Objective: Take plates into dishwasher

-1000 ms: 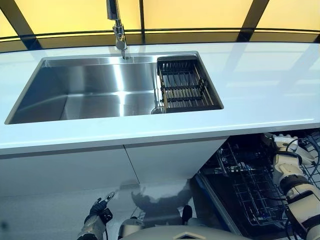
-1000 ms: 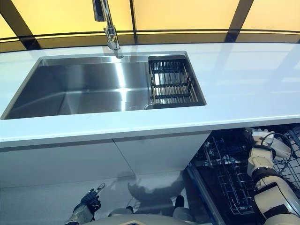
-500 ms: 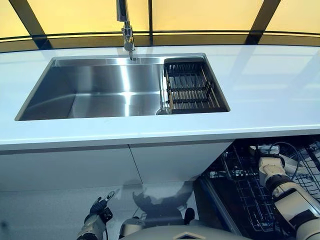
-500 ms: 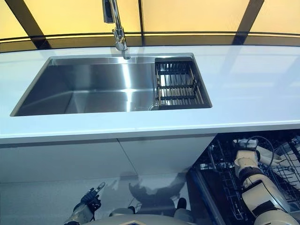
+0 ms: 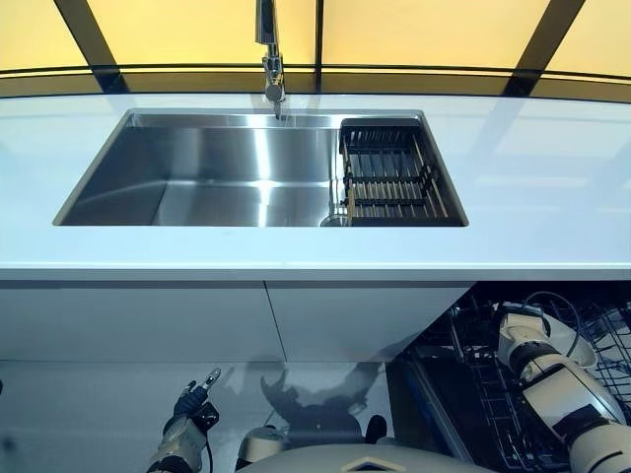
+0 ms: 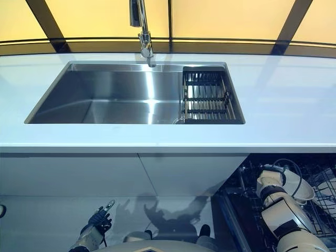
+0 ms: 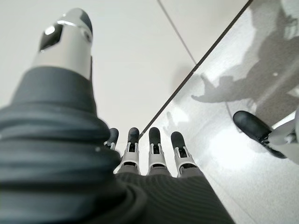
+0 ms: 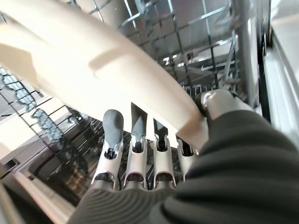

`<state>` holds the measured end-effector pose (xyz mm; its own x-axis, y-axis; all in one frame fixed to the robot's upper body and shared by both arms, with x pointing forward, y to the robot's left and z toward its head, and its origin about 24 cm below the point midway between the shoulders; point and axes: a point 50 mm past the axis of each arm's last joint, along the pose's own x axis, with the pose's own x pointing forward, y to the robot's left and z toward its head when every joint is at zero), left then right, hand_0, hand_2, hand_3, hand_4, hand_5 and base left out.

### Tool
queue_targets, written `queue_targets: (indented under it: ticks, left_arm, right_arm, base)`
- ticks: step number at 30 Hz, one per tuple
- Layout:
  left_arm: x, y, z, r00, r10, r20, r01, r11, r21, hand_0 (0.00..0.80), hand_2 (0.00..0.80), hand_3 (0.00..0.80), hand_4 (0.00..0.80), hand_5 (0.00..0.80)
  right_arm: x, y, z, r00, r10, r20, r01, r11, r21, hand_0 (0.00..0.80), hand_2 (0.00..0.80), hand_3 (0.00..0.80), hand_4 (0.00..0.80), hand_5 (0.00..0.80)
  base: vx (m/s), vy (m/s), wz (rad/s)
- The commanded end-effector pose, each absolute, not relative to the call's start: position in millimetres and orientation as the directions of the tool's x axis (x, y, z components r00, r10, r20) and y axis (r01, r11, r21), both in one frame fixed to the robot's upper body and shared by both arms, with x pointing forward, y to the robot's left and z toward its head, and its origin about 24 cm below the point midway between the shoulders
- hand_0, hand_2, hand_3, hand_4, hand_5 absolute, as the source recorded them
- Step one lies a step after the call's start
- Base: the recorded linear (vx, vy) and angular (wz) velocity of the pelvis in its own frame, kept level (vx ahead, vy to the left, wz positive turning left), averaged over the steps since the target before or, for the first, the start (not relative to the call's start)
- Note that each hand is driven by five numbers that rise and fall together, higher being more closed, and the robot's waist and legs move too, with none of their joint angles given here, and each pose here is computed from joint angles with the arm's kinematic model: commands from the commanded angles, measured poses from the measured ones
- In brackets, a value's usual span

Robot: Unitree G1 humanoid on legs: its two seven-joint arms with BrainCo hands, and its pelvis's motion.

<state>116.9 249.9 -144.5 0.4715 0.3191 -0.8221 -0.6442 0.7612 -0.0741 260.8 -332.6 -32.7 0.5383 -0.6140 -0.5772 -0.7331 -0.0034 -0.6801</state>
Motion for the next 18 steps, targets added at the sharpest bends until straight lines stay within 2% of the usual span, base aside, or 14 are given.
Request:
queue_targets:
  ticks: [1,6,7,8,18]
  left_arm:
    - [157,258,-126,0.581,0.348,-0.735,-0.636,0.758,-0.144,0.000,0.000,0.000,0.000,0.000]
    - [157,262,-124,0.590,0.362,-0.721,-0.648,0.745,-0.156,0.000,0.000,0.000,0.000,0.000]
    - [158,262,-124,0.594,0.362,-0.718,-0.648,0.744,-0.161,0.000,0.000,0.000,0.000,0.000]
    - [159,262,-123,0.597,0.362,-0.716,-0.648,0.743,-0.165,0.000,0.000,0.000,0.000,0.000]
    - [164,258,-121,0.619,0.348,-0.704,-0.639,0.745,-0.193,0.000,0.000,0.000,0.000,0.000]
  right_arm:
    - [290,-340,4,0.534,-0.682,-0.500,-0.722,-0.060,-0.690,0.800,0.800,0.800,0.800,0.800]
    - [282,-339,-5,0.471,-0.688,-0.552,-0.757,0.007,-0.654,0.800,0.800,0.800,0.800,0.800]
    - [280,-339,-7,0.464,-0.689,-0.557,-0.758,0.016,-0.652,0.304,0.304,0.304,0.304,0.304]
    - [280,-339,-7,0.467,-0.690,-0.553,-0.758,0.010,-0.653,0.000,0.000,0.000,0.000,0.000]
    - [283,-342,-2,0.497,-0.694,-0.521,-0.702,0.032,-0.712,0.000,0.000,0.000,0.000,0.000]
  base:
    - [-0.072,0.013,0.04]
    - [-0.036,0.017,0.02]
    - [0.000,0.000,0.00]
    - [0.000,0.000,0.00]
    - [0.000,0.000,0.00]
